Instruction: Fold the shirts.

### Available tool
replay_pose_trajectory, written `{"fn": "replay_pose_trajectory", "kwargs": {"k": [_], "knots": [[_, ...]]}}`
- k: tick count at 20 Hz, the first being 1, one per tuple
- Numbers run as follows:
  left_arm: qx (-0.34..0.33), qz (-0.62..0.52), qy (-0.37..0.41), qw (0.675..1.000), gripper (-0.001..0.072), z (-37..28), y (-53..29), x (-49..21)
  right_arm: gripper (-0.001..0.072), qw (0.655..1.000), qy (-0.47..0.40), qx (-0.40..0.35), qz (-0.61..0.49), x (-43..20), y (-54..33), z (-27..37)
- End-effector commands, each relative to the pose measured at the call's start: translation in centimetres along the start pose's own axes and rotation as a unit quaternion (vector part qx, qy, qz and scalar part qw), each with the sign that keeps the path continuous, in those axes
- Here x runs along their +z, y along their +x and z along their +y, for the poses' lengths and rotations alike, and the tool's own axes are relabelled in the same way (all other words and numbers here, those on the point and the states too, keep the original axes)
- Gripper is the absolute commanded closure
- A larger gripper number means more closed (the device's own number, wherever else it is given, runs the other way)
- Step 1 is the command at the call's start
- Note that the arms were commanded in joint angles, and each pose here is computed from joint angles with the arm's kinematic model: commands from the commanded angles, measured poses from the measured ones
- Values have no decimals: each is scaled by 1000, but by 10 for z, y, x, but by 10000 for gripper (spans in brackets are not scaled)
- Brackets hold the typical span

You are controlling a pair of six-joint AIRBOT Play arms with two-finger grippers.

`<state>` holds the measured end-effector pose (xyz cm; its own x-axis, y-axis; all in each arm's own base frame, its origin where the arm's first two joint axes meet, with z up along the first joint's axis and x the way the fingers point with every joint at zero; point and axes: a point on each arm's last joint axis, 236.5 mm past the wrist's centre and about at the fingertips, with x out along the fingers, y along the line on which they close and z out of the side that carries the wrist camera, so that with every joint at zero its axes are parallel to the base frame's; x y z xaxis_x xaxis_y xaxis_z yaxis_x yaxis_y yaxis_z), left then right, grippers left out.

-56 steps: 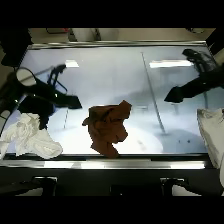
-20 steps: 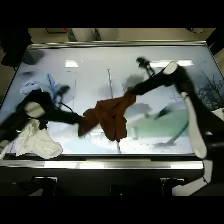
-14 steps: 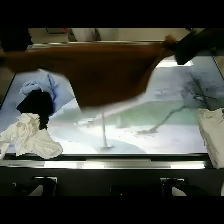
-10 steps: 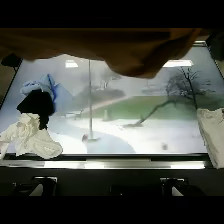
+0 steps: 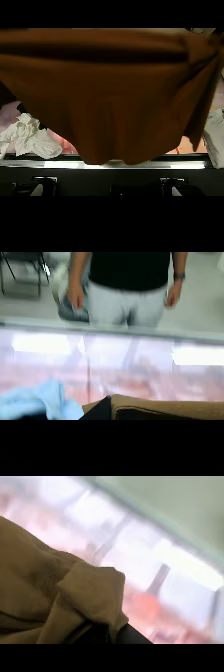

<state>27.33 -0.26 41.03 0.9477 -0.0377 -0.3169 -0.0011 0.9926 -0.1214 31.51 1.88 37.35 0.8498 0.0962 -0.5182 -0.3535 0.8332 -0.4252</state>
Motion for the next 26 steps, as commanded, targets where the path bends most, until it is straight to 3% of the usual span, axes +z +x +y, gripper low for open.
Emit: {"fn": "replay_pose_trajectory", "kwargs": {"k": [1, 3, 7, 9, 12, 13, 14, 15, 16, 19, 22, 23, 26], "knots": [[-78, 159, -28, 984, 684, -23, 68, -112, 664, 975, 28, 121, 184, -97, 77, 52], [-92, 216, -50, 971, 683, -26, 116, -188, 663, 970, 43, 128, 203, -136, 153, 66], [-67, 226, -86, 968, 683, -16, 190, -279, 662, 985, 98, 56, 132, -158, 302, 52], [-61, 249, -96, 962, 683, -15, 213, -303, 662, 978, 178, 46, 98, -158, 353, 54], [-51, 273, -110, 954, 683, -12, 239, -330, 657, 939, 318, 90, 92, -168, 393, 89], [-50, 283, -118, 951, 683, -13, 244, -339, 575, 927, 344, 111, 103, -172, 397, 102], [-49, 292, -118, 948, 683, -13, 247, -346, 322, 923, 345, 130, 112, -173, 395, 112], [-49, 297, -114, 947, 683, -13, 248, -350, 115, 927, 322, 150, 119, -171, 386, 117], [-53, 297, -105, 948, 683, -13, 248, -350, 69, 935, 276, 182, 128, -167, 369, 120], [-69, 305, -63, 948, 683, -15, 243, -353, 39, 913, 216, 293, 184, -167, 297, 125], [-89, 334, -27, 938, 682, -19, 233, -366, 41, 824, 222, 425, 301, -209, 218, 172], [-95, 342, -18, 935, 682, -20, 230, -369, 41, 801, 227, 448, 325, -219, 203, 197], [-106, 362, -1, 926, 682, -22, 222, -377, 10, 775, 255, 457, 355, -246, 179, 296]]}}
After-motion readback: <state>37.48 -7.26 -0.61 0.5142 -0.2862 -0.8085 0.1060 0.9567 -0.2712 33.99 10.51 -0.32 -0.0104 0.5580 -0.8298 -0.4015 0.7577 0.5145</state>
